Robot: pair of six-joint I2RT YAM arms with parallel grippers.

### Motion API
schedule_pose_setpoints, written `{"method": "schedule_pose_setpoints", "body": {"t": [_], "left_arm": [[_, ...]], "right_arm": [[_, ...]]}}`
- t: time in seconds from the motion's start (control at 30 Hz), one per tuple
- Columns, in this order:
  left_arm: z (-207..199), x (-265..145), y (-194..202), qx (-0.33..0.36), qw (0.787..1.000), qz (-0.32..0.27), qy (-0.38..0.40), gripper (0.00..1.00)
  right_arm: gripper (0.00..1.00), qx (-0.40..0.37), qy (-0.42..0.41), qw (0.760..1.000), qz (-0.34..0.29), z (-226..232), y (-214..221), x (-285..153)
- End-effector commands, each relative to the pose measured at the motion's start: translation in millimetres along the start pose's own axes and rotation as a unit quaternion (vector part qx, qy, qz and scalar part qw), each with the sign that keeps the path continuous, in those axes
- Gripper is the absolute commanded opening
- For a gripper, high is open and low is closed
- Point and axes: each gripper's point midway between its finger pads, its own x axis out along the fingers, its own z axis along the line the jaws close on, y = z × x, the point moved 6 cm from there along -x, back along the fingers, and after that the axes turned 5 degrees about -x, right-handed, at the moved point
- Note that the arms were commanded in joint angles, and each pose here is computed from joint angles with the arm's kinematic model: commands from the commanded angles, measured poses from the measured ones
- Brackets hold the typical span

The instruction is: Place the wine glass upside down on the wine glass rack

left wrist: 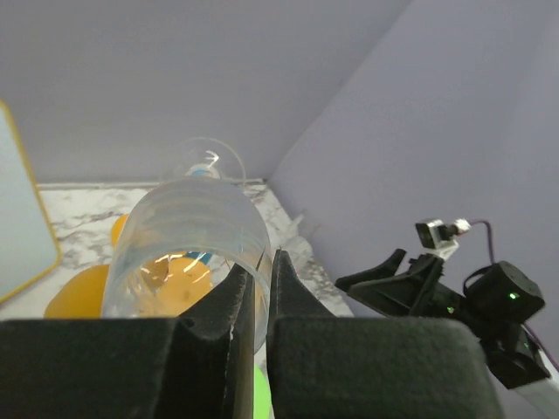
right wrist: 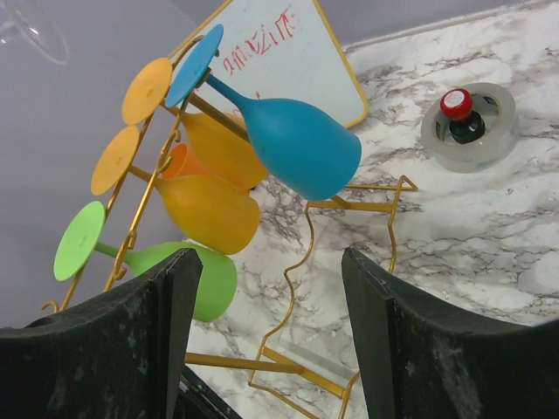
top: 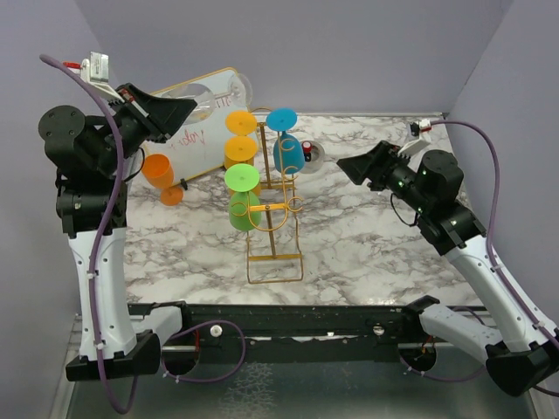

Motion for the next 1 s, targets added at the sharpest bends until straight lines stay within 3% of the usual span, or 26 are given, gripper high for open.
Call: {"method": "schedule_pose_setpoints", "body": {"t": [0.0,0.27,0.53,0.77,0.97], "left_arm": [[-38.2,0.5,-15.6,-0.02,0.99,-0.024,0.134,0.0],[-31.0,37.7,-7.1,-0.082,0.98,-0.063,0.167,0.0],[-69.0,96.4,23.7,-0.078,0.974,-0.057,0.205,0.0],[-96.7,119.7,73.9,-0.083,0.966,-0.047,0.239,0.0],[-115.9,113.8,99.4,-0.056,0.956,-0.09,0.273,0.0]], "right_arm": [[0.71,0.009,-0.023,0.999,-0.024,9.0,-8.0,-2.4],[0.71,0.06,-0.077,0.994,-0.058,22.9,-14.2,-0.9],[0.71,0.116,-0.127,0.982,-0.083,32.5,-18.2,3.7],[0.71,0.168,-0.207,0.952,-0.149,46.7,-30.4,-9.7],[0.69,0.219,-0.222,0.928,-0.203,52.6,-51.7,-19.4]]}}
